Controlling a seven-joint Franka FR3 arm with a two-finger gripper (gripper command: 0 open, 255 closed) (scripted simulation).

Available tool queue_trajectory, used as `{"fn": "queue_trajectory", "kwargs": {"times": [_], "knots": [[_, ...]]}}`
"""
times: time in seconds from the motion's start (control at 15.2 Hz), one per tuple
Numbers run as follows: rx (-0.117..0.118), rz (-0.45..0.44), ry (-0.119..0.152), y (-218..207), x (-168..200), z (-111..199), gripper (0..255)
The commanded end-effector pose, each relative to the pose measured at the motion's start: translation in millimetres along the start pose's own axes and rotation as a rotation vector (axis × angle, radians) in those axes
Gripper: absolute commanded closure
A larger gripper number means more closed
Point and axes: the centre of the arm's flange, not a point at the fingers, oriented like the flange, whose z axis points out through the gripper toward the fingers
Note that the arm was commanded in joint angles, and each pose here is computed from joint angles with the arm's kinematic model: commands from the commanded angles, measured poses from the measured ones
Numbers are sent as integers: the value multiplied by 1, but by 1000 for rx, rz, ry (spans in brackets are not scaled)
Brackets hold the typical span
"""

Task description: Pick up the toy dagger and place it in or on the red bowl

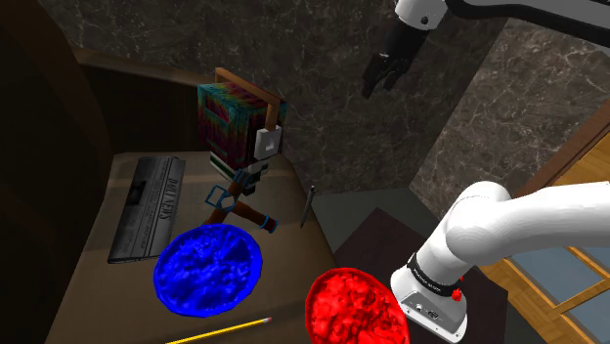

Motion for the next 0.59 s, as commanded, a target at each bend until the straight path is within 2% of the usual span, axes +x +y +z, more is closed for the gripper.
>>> {"fn": "queue_trajectory", "kwargs": {"times": [0.0,0.53], "knots": [[0,0,0,0,0,0,0],[-110,-87,-57,-116,21,36,0]]}}
